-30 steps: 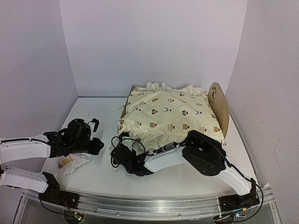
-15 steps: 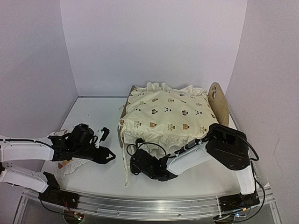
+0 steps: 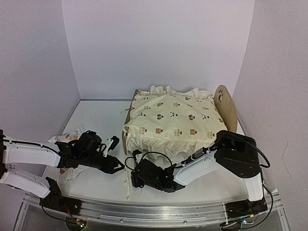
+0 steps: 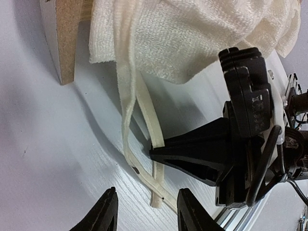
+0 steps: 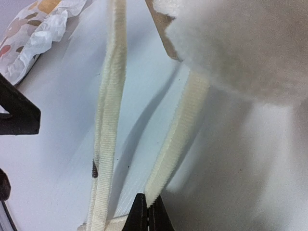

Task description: Set up the pet bed

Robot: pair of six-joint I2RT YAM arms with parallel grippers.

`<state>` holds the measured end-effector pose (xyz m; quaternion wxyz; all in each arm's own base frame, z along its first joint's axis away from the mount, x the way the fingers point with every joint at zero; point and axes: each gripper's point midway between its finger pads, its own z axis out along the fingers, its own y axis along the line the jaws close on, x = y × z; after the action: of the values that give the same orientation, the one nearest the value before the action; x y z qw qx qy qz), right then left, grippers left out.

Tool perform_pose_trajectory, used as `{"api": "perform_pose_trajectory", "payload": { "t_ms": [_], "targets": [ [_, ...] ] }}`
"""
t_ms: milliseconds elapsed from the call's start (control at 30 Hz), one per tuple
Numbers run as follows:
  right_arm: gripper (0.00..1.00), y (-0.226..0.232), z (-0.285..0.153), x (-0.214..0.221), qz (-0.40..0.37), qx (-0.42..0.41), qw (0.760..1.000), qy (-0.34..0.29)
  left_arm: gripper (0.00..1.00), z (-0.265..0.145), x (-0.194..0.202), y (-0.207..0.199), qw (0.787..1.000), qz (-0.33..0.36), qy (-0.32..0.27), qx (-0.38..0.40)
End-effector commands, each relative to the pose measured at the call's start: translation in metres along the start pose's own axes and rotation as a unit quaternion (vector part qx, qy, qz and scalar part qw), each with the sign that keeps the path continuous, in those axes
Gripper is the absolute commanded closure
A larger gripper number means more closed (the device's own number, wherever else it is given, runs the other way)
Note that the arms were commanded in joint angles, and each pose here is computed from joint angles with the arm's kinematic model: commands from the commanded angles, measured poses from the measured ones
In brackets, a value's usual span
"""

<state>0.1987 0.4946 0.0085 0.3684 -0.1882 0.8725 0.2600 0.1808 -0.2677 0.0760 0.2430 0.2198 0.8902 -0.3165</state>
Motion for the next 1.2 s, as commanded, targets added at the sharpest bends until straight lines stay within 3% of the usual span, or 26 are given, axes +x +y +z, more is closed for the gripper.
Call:
{"api": "perform_pose_trajectory", "payload": {
  "t_ms": [0,533,633,967,1167],
  "targets": [
    [1.00,0.010,-0.001,0.028,-0.037,-0.017,0.998,0.046,0.57,-0.001,-0.006,-0.003,1.000,-0.001,-0.005,-0.002],
    [0.59,0.020,-0.044,0.020,-0.080,-0.041,0.994,0.057,0.59,-0.012,-0.007,0.006,0.999,-0.007,-0.016,-0.029],
    [0.56,0.033,-0.052,0.021,-0.098,-0.051,0.992,0.060,0.59,-0.013,-0.006,0.007,0.999,-0.007,-0.017,-0.033],
    [0.58,0.060,-0.051,0.045,-0.133,-0.063,0.986,0.081,0.59,-0.014,-0.007,0.008,0.999,-0.010,-0.020,-0.036],
    [0.83,0.043,-0.044,0.053,-0.157,-0.006,0.985,0.072,0.59,-0.016,-0.005,0.009,0.999,-0.010,-0.020,-0.037]
  ]
}}
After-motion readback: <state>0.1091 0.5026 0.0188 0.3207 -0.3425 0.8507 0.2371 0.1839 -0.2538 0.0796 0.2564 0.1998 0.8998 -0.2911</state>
